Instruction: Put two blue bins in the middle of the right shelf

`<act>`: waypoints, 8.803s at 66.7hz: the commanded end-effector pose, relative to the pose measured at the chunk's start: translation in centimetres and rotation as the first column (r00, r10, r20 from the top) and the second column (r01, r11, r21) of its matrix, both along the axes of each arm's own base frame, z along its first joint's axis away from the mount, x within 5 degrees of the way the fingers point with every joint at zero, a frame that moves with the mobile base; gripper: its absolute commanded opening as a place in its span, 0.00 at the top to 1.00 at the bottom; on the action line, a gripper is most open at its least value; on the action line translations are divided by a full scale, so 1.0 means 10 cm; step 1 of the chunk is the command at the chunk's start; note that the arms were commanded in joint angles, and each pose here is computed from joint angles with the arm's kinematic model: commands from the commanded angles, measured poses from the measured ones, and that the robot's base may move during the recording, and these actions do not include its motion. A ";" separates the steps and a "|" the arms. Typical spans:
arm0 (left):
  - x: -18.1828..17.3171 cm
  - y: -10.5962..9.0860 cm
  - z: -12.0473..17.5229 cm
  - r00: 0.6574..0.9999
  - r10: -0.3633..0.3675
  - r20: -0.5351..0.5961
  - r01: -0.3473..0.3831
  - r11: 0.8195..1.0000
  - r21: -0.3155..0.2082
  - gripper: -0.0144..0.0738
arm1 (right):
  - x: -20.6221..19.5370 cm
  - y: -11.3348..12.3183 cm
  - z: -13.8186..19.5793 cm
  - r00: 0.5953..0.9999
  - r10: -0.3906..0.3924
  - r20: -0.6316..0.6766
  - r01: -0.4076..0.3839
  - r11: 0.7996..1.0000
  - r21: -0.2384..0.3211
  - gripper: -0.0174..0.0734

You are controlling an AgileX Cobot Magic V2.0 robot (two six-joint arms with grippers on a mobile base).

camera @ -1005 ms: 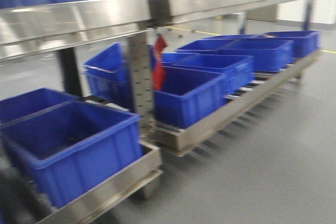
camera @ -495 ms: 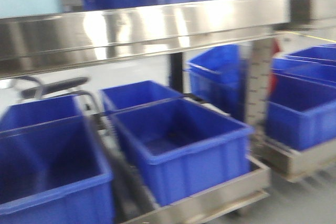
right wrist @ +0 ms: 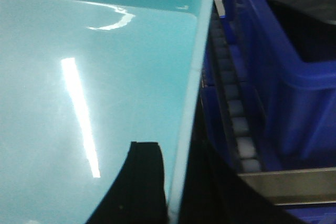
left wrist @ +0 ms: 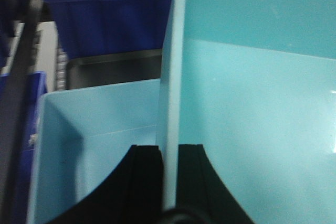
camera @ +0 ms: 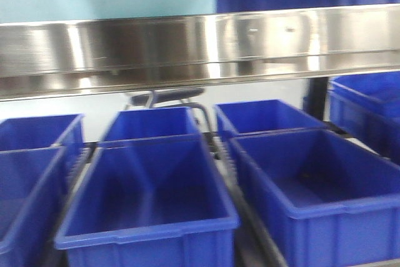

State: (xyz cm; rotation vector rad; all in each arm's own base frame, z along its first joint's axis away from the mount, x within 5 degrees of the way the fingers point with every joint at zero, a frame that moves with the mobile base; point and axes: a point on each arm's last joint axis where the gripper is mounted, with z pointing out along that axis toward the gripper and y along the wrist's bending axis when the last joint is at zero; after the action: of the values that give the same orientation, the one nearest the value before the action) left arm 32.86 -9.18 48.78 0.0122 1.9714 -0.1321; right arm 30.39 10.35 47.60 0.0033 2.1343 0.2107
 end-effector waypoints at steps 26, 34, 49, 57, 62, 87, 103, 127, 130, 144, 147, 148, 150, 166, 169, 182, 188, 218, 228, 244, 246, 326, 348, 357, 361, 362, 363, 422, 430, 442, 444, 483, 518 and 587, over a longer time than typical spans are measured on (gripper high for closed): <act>-0.03 0.00 0.12 0.997 -0.011 0.082 0.012 1.000 -0.021 0.96 | -0.05 0.01 0.11 0.998 0.028 0.058 -0.029 0.999 0.014 0.98; -0.03 0.00 0.12 0.997 -0.011 0.082 0.012 1.000 -0.021 0.96 | -0.05 0.01 0.11 0.998 0.028 0.058 -0.029 0.999 0.014 0.98; -0.03 0.00 0.12 0.997 -0.011 0.082 0.012 1.000 -0.021 0.96 | -0.05 0.01 0.11 0.998 0.028 0.058 -0.029 0.999 0.014 0.98; -0.03 0.00 0.12 0.997 -0.011 0.082 0.012 1.000 -0.021 0.96 | -0.05 0.01 0.11 0.998 0.028 0.058 -0.029 0.999 0.014 0.98; -0.03 0.00 0.12 0.997 -0.011 0.082 0.012 1.000 -0.021 0.96 | -0.05 0.01 0.11 0.998 0.028 0.058 -0.029 0.999 0.014 0.98; -0.03 0.00 0.12 0.997 -0.011 0.082 0.012 1.000 -0.021 0.96 | -0.05 0.01 0.11 0.998 0.028 0.058 -0.029 0.999 0.014 0.98; -0.03 0.00 0.12 0.997 -0.011 0.082 0.012 1.000 -0.021 0.96 | -0.05 0.01 0.11 0.998 0.028 0.058 -0.029 0.999 0.014 0.98; -0.03 0.00 0.12 0.997 -0.011 0.082 0.012 1.000 -0.021 0.96 | -0.04 0.02 0.13 0.996 0.030 0.083 -0.032 0.999 0.017 0.98; -0.03 0.00 0.12 0.997 -0.011 0.082 0.012 1.000 -0.021 0.96 | -0.04 0.01 0.15 0.994 0.029 0.106 -0.031 0.999 0.012 0.98; -0.04 0.00 0.09 0.999 -0.014 0.040 0.015 0.999 -0.042 0.96 | -0.03 0.01 0.15 0.993 0.030 0.115 -0.032 0.999 0.013 0.98; -0.04 0.00 0.08 0.999 -0.012 0.031 0.013 0.999 -0.040 0.96 | -0.01 0.02 0.15 0.991 0.030 0.127 -0.032 0.999 0.013 0.98; -0.04 0.00 0.08 1.000 -0.011 0.027 0.012 0.999 -0.039 0.96 | 0.00 0.02 0.16 0.990 0.032 0.136 -0.034 0.999 0.015 0.98; -0.04 0.00 0.06 1.000 -0.008 0.014 0.009 0.999 -0.036 0.96 | 0.03 0.03 0.15 0.988 0.031 0.148 -0.034 0.999 0.013 0.98; 0.03 -0.02 -0.16 0.999 -0.007 -0.035 0.007 1.000 -0.001 0.96 | 0.37 0.11 -0.06 0.984 0.036 0.173 -0.032 0.999 -0.023 0.98; 0.06 -0.03 -0.22 1.000 -0.018 -0.023 0.018 1.000 -0.002 0.96 | 0.43 0.13 -0.10 0.983 0.039 0.178 -0.033 0.999 -0.033 0.98; 0.18 -0.05 -0.51 0.999 -0.040 -0.004 0.040 0.999 0.008 0.96 | 0.57 0.18 -0.33 0.995 0.033 0.092 -0.027 0.998 -0.061 0.98; 0.29 -0.04 -0.62 0.999 -0.036 -0.007 0.036 0.999 0.017 0.96 | 0.65 0.21 -0.42 0.996 0.035 0.077 -0.030 0.997 -0.068 0.98; 0.55 -0.02 -1.00 0.992 -0.004 -0.128 0.009 0.999 0.041 0.96 | 0.90 0.30 -0.76 0.999 0.038 0.010 -0.037 0.994 -0.107 0.98; 0.55 -0.02 -1.00 0.991 -0.003 -0.130 0.008 0.999 0.041 0.96 | 0.93 0.30 -0.85 0.999 0.027 -0.032 -0.031 0.991 -0.128 0.98; 0.55 -0.02 -1.01 0.991 -0.002 -0.132 0.008 0.999 0.042 0.81 | 0.94 0.30 -0.88 0.999 0.024 -0.045 -0.030 0.990 -0.138 0.90; 0.55 -0.02 -1.01 0.991 -0.002 -0.132 0.008 0.999 0.042 0.73 | 0.94 0.30 -0.88 0.999 0.024 -0.045 -0.030 0.990 -0.138 0.83; 0.35 0.32 -1.08 0.780 0.057 -0.624 -0.097 0.995 -0.031 0.50 | 0.57 0.11 -0.85 0.890 -0.006 -0.456 0.023 0.999 0.032 0.41; 0.35 0.30 -1.08 0.779 0.042 -0.626 -0.088 0.995 -0.042 0.50 | 0.56 0.11 -0.90 0.881 -0.007 -0.473 0.023 0.999 0.029 0.41; 0.35 0.30 -1.08 0.779 0.042 -0.626 -0.088 0.995 -0.042 0.50 | 0.56 0.11 -0.91 0.880 -0.007 -0.474 0.023 0.999 0.028 0.41; 0.35 0.30 -1.08 0.779 0.042 -0.626 -0.088 0.995 -0.042 0.50 | 0.56 0.11 -0.91 0.880 -0.007 -0.474 0.023 0.999 0.028 0.41; 0.35 0.30 -1.08 0.779 0.042 -0.626 -0.088 0.995 -0.042 0.50 | 0.56 0.11 -0.91 0.880 -0.007 -0.474 0.023 0.999 0.028 0.41; 0.35 0.30 -1.08 0.779 0.042 -0.626 -0.088 0.995 -0.042 0.50 | 0.56 0.11 -0.91 0.880 -0.007 -0.474 0.023 0.999 0.028 0.41; 0.45 0.17 -1.27 0.734 -0.068 -0.676 -0.044 0.988 -0.147 0.96 | 0.57 0.13 -0.92 0.877 0.006 -0.481 0.015 0.999 0.040 0.99; 0.45 0.17 -1.27 0.735 -0.072 -0.674 -0.035 0.989 -0.143 0.96 | 0.57 0.13 -0.92 0.877 0.006 -0.481 0.015 0.999 0.040 0.99; 0.45 0.17 -1.27 0.735 -0.073 -0.674 -0.033 0.989 -0.143 0.96 | 0.57 0.13 -0.92 0.877 0.006 -0.481 0.015 0.999 0.040 0.99; 0.45 0.17 -1.27 0.735 -0.073 -0.674 -0.033 0.989 -0.143 0.96 | 0.57 0.13 -0.92 0.877 0.006 -0.481 0.015 0.999 0.040 0.99; 0.15 0.22 -0.50 0.871 -0.102 -0.480 0.017 0.984 -0.178 0.96 | 0.52 0.14 -0.41 0.946 0.068 -0.316 -0.053 0.997 0.057 0.99; -0.04 0.25 0.38 0.983 -0.139 -0.117 0.119 0.979 -0.163 0.96 | 0.29 0.07 0.38 0.988 0.156 -0.017 -0.156 0.988 0.013 0.99; -0.03 0.26 0.48 0.992 -0.127 -0.026 0.121 0.978 -0.169 0.96 | 0.29 0.07 0.39 0.987 0.161 -0.013 -0.161 0.987 0.006 0.99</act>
State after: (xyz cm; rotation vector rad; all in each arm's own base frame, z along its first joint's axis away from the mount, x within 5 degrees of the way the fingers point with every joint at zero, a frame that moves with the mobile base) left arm 33.35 -6.24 50.81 0.0243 2.1906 -0.2822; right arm 34.04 10.73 50.11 -0.1375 2.2267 0.2481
